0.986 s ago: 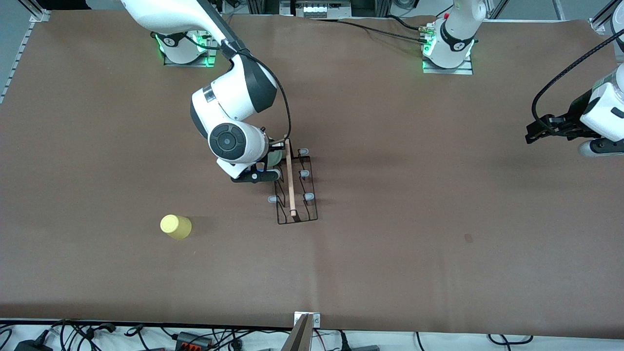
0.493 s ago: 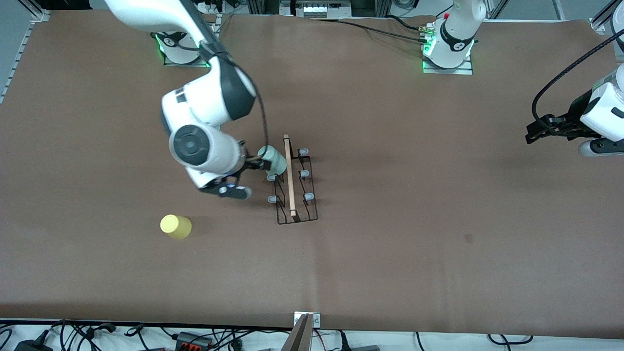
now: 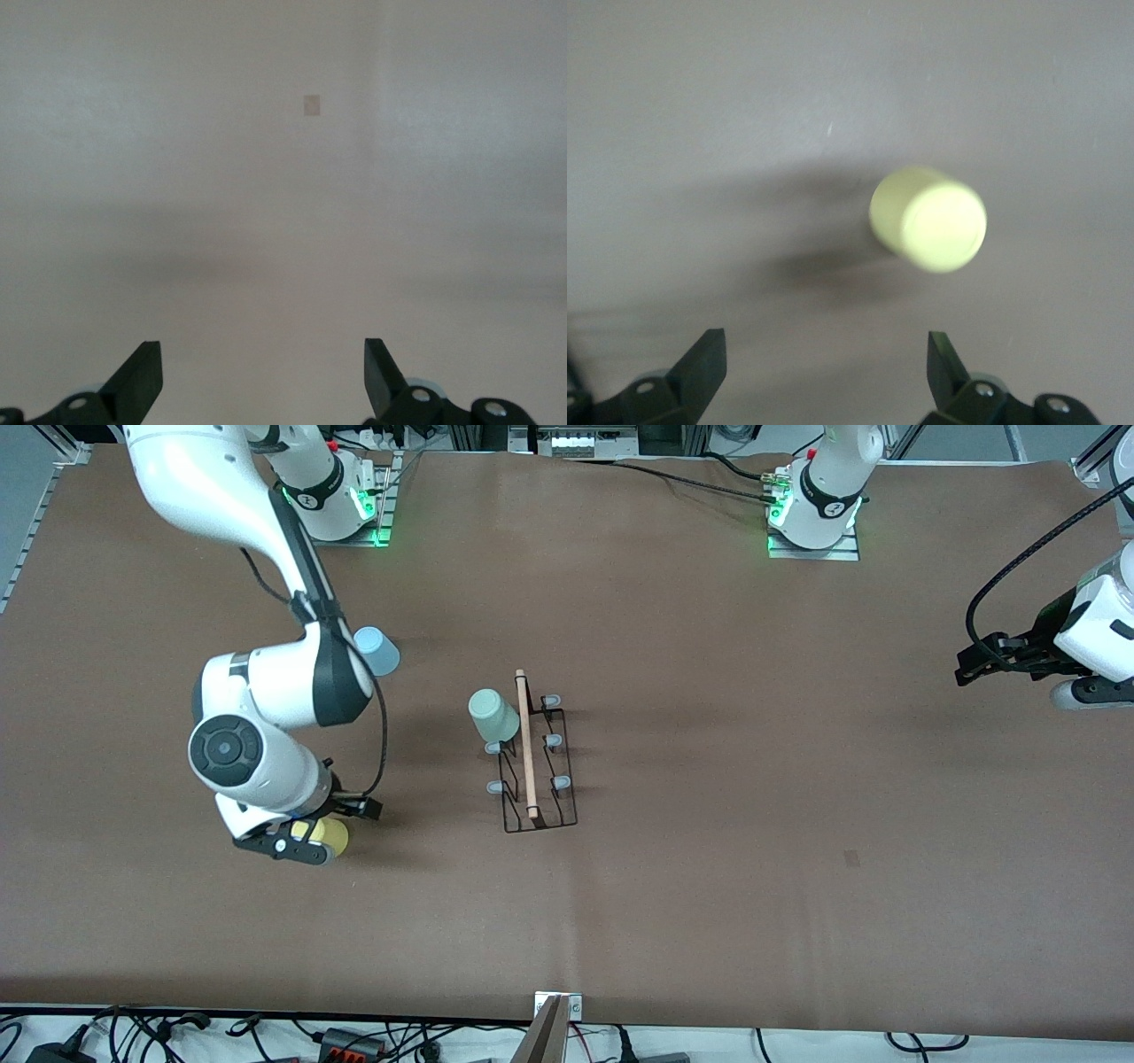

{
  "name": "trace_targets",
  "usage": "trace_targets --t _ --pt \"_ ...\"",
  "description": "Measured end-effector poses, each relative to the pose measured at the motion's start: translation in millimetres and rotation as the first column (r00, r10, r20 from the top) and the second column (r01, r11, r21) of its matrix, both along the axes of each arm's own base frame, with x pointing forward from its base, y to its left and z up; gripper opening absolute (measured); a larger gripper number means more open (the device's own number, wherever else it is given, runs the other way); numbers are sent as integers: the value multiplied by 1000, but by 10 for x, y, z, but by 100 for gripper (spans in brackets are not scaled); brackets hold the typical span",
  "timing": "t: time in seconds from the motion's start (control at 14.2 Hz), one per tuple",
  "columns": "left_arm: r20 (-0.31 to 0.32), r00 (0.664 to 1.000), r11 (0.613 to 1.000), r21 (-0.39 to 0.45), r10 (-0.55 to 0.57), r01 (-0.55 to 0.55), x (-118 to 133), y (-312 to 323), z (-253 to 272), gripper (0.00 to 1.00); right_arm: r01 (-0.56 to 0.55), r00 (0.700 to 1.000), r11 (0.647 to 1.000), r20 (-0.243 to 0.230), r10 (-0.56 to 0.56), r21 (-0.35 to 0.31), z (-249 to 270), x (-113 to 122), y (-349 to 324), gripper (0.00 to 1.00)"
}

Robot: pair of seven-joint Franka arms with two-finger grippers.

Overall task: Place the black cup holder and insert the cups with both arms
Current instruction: 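Move the right gripper to the yellow cup and grasp it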

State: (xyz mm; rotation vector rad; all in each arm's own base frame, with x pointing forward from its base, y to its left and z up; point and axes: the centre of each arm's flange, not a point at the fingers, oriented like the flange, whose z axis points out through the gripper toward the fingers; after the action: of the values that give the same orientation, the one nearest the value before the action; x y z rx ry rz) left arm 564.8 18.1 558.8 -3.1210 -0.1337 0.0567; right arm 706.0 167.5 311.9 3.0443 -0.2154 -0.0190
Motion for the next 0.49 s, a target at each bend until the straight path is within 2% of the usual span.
trace_targets --t 0.21,0.49 --pt "0 1000 1000 0 -1 1 0 1 0 100 -116 993 993 8 116 -3 -255 146 -424 100" --pt "0 1000 1000 0 -3 3 0 2 0 100 -196 980 981 -28 195 -7 -523 156 -547 100"
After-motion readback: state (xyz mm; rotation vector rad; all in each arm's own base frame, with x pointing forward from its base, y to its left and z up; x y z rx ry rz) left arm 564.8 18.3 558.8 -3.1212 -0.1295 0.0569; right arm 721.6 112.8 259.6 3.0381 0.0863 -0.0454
